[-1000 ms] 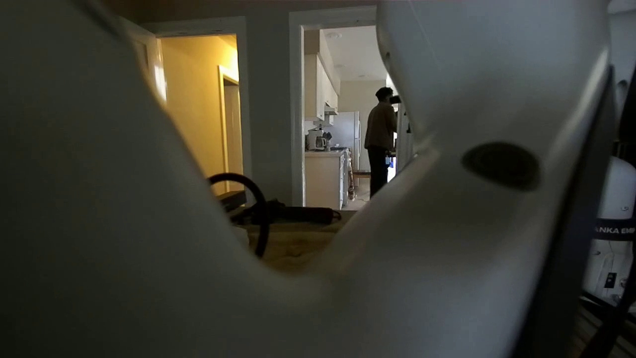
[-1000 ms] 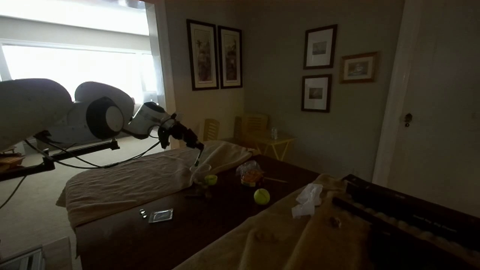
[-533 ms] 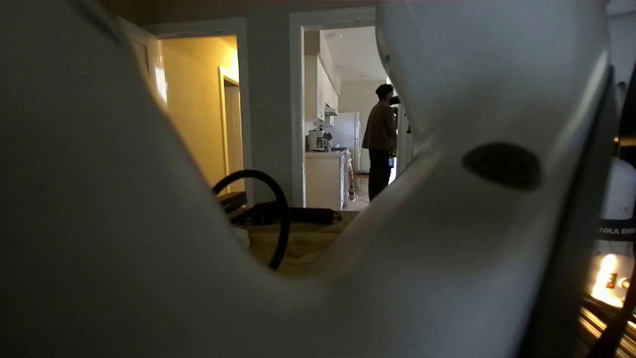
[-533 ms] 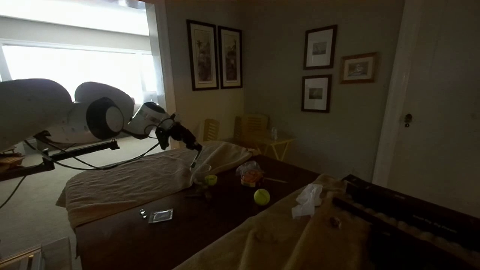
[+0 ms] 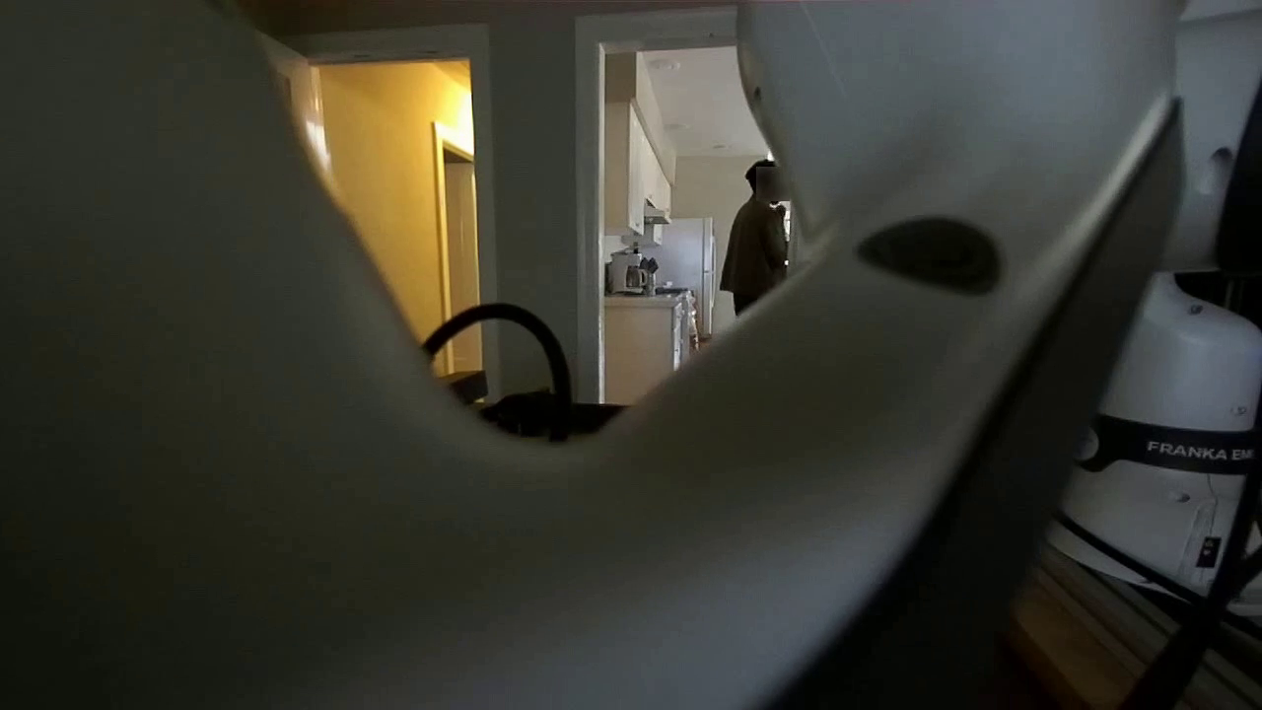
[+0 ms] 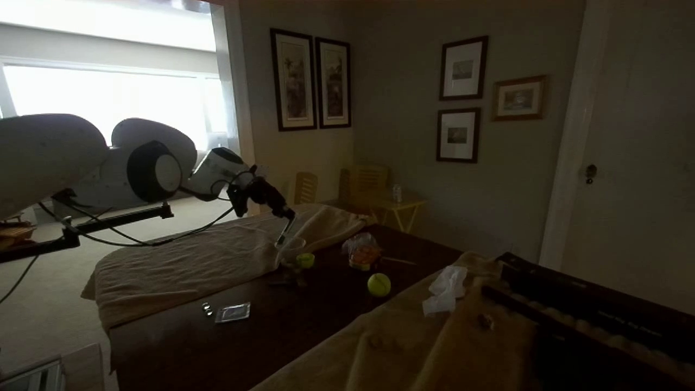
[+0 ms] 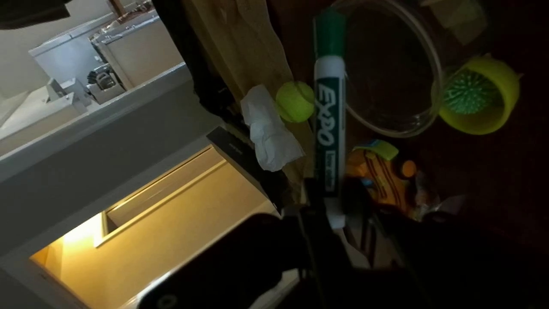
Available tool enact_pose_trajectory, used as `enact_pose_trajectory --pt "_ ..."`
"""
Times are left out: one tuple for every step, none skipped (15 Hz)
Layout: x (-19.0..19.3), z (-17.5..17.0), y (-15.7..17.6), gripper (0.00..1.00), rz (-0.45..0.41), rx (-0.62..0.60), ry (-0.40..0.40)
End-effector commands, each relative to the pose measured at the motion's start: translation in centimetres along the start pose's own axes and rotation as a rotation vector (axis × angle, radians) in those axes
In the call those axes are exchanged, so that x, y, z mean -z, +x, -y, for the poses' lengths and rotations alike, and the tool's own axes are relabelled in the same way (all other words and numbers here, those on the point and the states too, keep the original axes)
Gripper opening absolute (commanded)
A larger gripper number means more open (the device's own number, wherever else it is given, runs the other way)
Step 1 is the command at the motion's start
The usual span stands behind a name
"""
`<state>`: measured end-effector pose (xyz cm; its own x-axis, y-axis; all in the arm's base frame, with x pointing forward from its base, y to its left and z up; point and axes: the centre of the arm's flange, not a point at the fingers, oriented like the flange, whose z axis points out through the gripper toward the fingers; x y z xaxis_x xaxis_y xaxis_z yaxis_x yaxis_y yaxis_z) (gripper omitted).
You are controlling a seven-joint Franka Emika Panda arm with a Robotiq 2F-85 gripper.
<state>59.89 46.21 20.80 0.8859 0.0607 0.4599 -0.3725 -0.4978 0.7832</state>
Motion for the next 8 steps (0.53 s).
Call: enact_pose_trajectory --pt "0.8 1.1 2.9 0.05 0.013 0.000 0.027" --pt "0.5 1.0 3.2 0.05 0.012 0.002 0.030" --pt "0.3 0.9 3.5 0.05 0.006 0.008 0.035" --pt "0.1 0.9 3.8 0.05 -0.002 0.011 0.045" --pt "0.1 1.0 4.1 0.38 -0.008 0.015 0.060" --pt "0.1 1.2 4.2 0.46 -0.011 0.021 0.070" --pt "0.3 1.3 4.3 0.52 -0.016 0.024 0.080" --pt "0.5 1.2 4.4 0.58 -0.021 0.024 0.088"
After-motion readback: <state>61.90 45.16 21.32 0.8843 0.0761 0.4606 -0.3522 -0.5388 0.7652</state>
